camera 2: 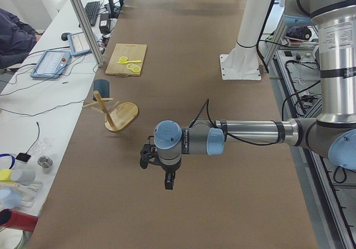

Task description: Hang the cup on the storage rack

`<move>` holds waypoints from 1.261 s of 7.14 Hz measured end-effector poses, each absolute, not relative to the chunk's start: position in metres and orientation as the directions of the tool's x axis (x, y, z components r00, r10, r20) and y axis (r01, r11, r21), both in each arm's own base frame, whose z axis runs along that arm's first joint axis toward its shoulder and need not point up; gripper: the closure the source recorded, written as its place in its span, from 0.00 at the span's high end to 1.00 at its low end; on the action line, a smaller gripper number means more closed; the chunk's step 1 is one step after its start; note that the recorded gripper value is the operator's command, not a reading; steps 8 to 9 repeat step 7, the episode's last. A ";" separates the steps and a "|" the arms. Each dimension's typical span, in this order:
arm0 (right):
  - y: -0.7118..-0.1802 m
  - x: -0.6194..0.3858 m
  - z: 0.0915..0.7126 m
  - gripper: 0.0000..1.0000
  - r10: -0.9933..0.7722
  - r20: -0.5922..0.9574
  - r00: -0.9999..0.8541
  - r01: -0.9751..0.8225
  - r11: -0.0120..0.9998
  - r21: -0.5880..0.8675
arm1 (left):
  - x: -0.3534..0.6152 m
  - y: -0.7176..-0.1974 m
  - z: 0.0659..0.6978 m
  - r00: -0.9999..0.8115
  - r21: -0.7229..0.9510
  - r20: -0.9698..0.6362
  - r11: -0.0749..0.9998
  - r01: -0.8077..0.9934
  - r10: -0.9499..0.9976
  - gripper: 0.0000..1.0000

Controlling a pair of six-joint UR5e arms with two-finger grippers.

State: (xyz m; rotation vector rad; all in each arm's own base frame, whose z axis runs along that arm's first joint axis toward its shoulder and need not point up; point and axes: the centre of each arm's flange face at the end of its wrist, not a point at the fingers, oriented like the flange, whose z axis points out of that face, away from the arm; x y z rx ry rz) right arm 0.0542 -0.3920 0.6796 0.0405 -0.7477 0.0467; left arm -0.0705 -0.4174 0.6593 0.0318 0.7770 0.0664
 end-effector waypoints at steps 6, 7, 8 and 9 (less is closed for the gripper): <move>-0.395 0.051 0.677 1.00 0.016 0.676 0.737 -0.047 0.998 0.029 | -0.070 -0.418 0.657 0.711 0.058 -0.699 0.997 -0.049 0.076 0.99; -0.395 0.050 0.676 1.00 0.014 0.676 0.737 -0.046 0.998 0.030 | -0.070 -0.419 0.656 0.711 0.060 -0.699 0.997 -0.049 0.077 0.99; -0.395 0.050 0.676 1.00 0.014 0.676 0.737 -0.046 0.998 0.030 | -0.070 -0.419 0.656 0.711 0.060 -0.699 0.997 -0.049 0.077 0.99; -0.395 0.050 0.676 1.00 0.014 0.676 0.737 -0.046 0.998 0.030 | -0.070 -0.419 0.656 0.711 0.060 -0.699 0.997 -0.049 0.077 0.99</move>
